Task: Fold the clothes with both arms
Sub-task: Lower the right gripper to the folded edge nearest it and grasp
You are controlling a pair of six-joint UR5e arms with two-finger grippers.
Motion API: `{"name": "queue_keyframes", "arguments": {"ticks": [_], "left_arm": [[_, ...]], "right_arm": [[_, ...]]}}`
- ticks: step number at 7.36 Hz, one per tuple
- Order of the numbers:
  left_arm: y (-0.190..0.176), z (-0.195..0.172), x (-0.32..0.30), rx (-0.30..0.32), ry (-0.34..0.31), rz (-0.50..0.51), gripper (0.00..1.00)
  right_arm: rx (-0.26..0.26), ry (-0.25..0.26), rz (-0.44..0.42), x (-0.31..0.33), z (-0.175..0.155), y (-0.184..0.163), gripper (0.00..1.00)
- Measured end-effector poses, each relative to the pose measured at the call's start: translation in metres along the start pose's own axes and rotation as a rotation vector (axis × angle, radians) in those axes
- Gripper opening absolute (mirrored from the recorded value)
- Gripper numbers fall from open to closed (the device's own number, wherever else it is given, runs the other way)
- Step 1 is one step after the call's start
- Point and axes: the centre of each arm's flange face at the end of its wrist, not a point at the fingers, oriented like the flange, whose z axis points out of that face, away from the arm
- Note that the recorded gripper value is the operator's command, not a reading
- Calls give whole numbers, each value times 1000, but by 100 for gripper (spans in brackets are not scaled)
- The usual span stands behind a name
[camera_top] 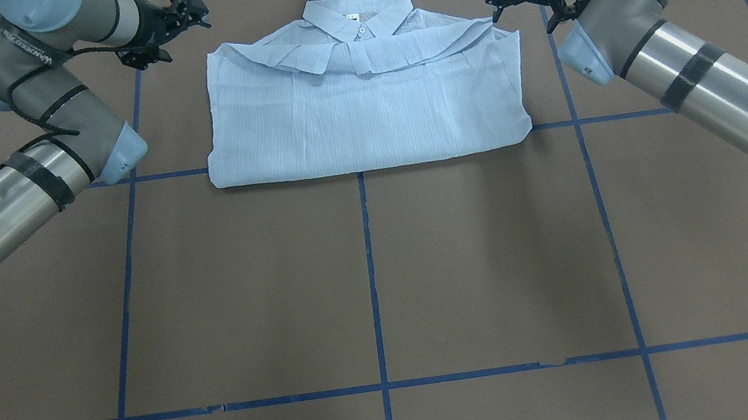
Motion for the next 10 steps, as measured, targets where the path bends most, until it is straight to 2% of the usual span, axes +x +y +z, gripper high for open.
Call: {"name": "queue_keyframes", "arguments": {"ticks": [2, 3, 4, 7, 8, 9, 10], "left_arm": [[1, -3, -3, 1, 4, -1, 100], [2, -4, -4, 1, 5, -2, 100], [2, -4, -7, 1, 3, -3, 100], [4, -8, -14, -1, 7, -2, 100], [5, -9, -16, -1, 8, -2, 100], [5, -10, -18, -1, 8, -1, 100], [5, -10, -20, -1, 7, -1, 100]], "right_arm": [[-62, 11, -31, 18, 32, 47, 100], [-87, 16, -43, 24, 44, 65, 95], [-105, 20, -53, 26, 52, 77, 43], [-159, 21, -59, 37, 65, 97, 38], [-167, 23, -62, 36, 69, 101, 29], [-172, 25, -66, 35, 72, 104, 8], [-174, 26, -67, 34, 73, 105, 0]]}}
